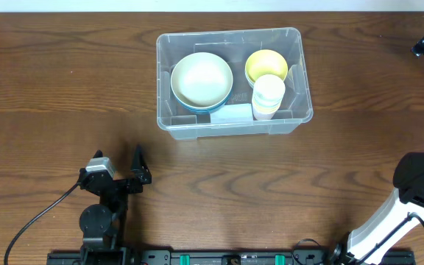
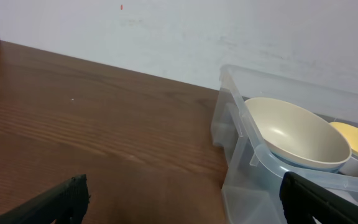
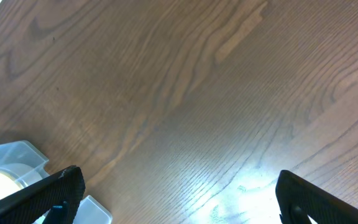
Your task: Pack container
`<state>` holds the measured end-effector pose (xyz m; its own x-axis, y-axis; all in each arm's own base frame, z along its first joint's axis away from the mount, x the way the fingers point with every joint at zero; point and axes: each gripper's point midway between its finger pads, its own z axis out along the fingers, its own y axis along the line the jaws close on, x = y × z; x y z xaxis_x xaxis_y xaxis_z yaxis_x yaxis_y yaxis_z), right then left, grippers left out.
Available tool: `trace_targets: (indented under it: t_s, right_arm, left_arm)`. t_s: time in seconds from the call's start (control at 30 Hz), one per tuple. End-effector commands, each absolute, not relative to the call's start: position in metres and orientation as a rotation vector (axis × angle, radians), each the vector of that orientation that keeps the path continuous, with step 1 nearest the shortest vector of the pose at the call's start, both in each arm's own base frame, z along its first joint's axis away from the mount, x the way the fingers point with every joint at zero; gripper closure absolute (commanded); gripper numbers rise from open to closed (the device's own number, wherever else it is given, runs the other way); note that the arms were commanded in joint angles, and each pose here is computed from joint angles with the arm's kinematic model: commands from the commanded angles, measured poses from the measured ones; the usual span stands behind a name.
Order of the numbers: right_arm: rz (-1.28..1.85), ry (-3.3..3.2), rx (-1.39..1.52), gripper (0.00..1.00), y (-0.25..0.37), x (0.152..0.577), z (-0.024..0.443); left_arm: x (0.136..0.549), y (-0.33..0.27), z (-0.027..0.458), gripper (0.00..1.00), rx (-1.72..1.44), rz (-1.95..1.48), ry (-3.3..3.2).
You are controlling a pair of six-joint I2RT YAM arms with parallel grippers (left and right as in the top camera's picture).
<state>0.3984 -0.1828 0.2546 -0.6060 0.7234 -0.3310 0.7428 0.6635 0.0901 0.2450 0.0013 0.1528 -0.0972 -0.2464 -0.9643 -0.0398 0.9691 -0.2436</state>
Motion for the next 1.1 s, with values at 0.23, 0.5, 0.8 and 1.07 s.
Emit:
trace_targets:
  t_s: [0.23,0.5,0.8,1.07]
  right_arm:
    - [-0.052,2.559,1.016,0.01,-0.135,0.414,0.269]
    - [0.053,2.645,0.574,0.01,0.007,0.428,0.289]
    - [-0.119,2.623,0.199,0.01,0.105,0.413,0.297]
    - [-0.052,2.441,0.034,0.01,0.147,0.427,0.332]
  left_arm:
    - [0.244,0.004,0.136,0.02,-0.238,-0.161,1.713]
    - [0.244,0.004,0.136,0.02,-0.238,-0.161,1.713]
    - [0.244,0.004,0.136,0.02,-0.238,-0.161,1.713]
    - [0.244,0.004,0.136,0.02,-0.238,-0.161,1.713]
